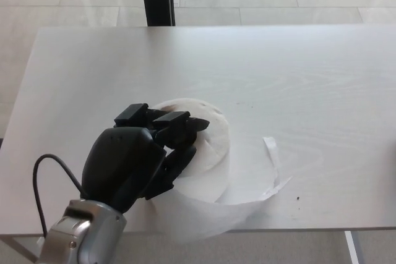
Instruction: A toilet paper roll is kept in the middle of the desk infront of the robot. The robot places its left hand on the top of the toilet paper roll to hold it still and uses its right hand to tear off a piece of toilet paper from it and hands the paper to a person
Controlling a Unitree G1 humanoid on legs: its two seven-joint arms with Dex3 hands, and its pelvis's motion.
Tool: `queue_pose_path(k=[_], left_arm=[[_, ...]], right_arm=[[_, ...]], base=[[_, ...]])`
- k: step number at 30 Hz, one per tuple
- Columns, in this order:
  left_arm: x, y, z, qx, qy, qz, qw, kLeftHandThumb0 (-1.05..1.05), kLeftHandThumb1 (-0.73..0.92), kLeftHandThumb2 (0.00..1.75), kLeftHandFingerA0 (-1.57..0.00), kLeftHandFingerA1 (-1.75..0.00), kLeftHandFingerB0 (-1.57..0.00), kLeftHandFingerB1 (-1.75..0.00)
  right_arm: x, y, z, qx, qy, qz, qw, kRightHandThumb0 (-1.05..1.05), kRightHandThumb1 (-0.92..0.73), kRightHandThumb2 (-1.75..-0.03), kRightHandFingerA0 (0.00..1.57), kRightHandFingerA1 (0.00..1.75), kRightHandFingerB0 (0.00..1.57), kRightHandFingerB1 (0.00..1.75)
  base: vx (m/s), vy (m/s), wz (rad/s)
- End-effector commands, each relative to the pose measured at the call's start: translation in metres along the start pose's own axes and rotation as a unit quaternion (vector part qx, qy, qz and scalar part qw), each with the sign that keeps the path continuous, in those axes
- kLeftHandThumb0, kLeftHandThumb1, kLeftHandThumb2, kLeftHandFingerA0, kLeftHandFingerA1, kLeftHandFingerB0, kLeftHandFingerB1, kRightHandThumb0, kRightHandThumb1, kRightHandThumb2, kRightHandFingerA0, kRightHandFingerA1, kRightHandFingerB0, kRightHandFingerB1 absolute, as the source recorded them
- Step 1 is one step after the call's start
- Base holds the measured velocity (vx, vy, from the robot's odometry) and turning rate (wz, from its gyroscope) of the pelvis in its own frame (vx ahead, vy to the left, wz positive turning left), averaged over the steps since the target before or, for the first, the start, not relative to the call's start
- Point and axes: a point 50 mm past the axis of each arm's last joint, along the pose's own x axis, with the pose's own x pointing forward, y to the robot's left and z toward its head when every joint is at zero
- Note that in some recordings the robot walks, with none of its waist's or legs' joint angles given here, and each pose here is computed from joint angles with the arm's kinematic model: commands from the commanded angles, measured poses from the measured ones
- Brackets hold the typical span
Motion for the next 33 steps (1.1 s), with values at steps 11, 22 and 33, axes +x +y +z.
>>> queue_pose_path(k=[11,22,33], left_arm=[[-0.033,-0.040,-0.039,0.019,0.122,-0.174,0.977,-0.66,0.55,0.93,-0.36,-0.73,-0.27,-0.50],[0.059,0.105,0.006,-0.044,0.070,0.013,0.996,-0.92,0.92,0.72,0.00,-0.14,0.00,-0.12],[0.091,0.198,0.051,-0.043,0.016,0.130,0.991,-0.90,0.92,0.70,-0.32,-0.55,-0.03,-0.30]], right_arm=[[-0.006,-0.017,0.013,-0.099,-0.030,-0.094,0.990,-1.05,-0.68,-1.08,0.00,0.27,0.00,0.09],[-0.017,-0.027,0.021,-0.041,-0.043,-0.127,0.990,-1.05,-0.67,-1.07,0.00,0.25,0.00,0.09],[-0.023,-0.027,0.032,-0.013,-0.066,-0.113,0.991,-0.98,-0.67,-1.00,0.00,0.16,0.00,0.08]], base=[[0.00,0.000,0.00],[0.00,0.000,0.01],[0.00,0.000,0.00]])
